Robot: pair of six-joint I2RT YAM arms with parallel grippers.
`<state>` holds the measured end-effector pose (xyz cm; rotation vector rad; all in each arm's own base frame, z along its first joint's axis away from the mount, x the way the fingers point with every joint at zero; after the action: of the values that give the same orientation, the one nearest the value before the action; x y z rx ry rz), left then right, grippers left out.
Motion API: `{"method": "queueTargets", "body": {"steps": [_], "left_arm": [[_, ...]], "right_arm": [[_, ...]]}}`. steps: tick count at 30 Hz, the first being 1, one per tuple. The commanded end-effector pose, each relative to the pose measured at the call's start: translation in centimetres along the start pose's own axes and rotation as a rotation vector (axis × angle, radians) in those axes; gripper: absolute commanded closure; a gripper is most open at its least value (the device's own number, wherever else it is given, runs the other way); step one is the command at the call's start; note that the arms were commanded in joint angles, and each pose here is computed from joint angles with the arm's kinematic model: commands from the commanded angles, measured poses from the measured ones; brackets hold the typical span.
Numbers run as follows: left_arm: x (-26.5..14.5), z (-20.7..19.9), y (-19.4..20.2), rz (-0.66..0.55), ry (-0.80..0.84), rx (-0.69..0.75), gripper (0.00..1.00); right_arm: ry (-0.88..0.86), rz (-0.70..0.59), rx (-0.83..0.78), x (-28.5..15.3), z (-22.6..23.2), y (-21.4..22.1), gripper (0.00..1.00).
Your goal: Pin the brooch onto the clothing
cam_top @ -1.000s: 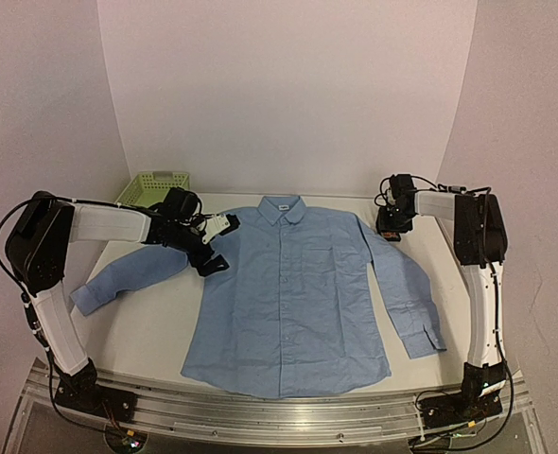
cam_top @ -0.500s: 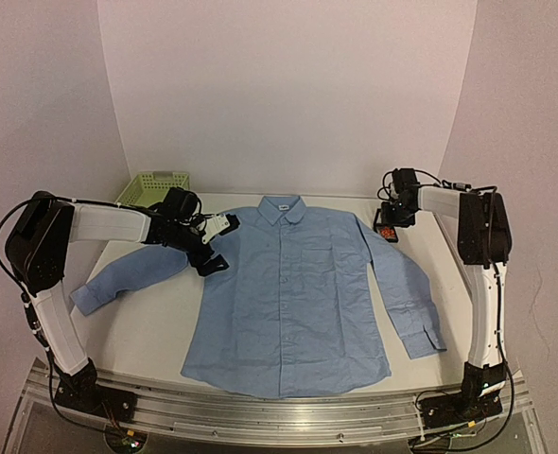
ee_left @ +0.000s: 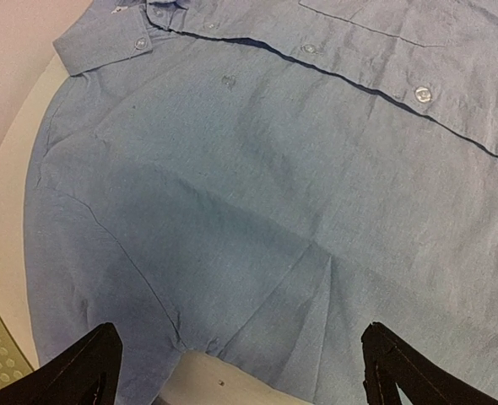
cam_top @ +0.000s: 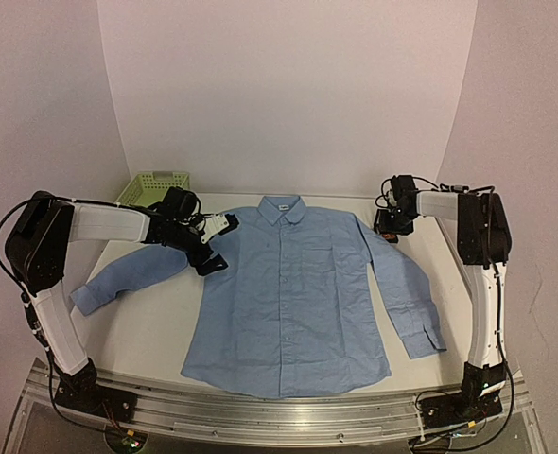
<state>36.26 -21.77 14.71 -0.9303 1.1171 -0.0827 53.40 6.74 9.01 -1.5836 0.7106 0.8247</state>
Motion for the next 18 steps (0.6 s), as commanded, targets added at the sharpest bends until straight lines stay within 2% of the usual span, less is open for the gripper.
{"method": "queueTargets", "body": {"steps": [1, 3, 10, 18], "left_arm": [[-0.44, 0.82, -1.43, -0.047, -0.025, 0.022, 0.01], [-0.41, 0.85, -1.38, -0.046, -0.025, 0.021, 0.01], [-0.50, 1.17, -1.22, -0.045, -0.032, 0.018, 0.00], [-0.26, 1.37, -1.18, -0.046, -0.032, 0.023, 0.00]], "right_arm": [[0.011, 0.015, -0.025, -0.46, 0.05, 0.40, 0.53], [0.012, 0.021, -0.031, -0.12, 0.09, 0.53, 0.52], [-0.030, 0.014, -0.044, -0.51, 0.55, 0.39, 0.40], [-0.028, 0.006, -0.058, -0.53, 0.63, 0.08, 0.47]]}}
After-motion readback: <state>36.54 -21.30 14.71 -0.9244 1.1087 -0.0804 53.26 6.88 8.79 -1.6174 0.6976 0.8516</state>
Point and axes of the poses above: each gripper's point midway between its finger pads, its own x axis out along the fingers, its own z axis along the line the jaws close on, y = z × x, the point moved 8 cm from there along -x, back along the fingers, and after that the axes turned 11 degrees about -x, right-handed, at the moved point
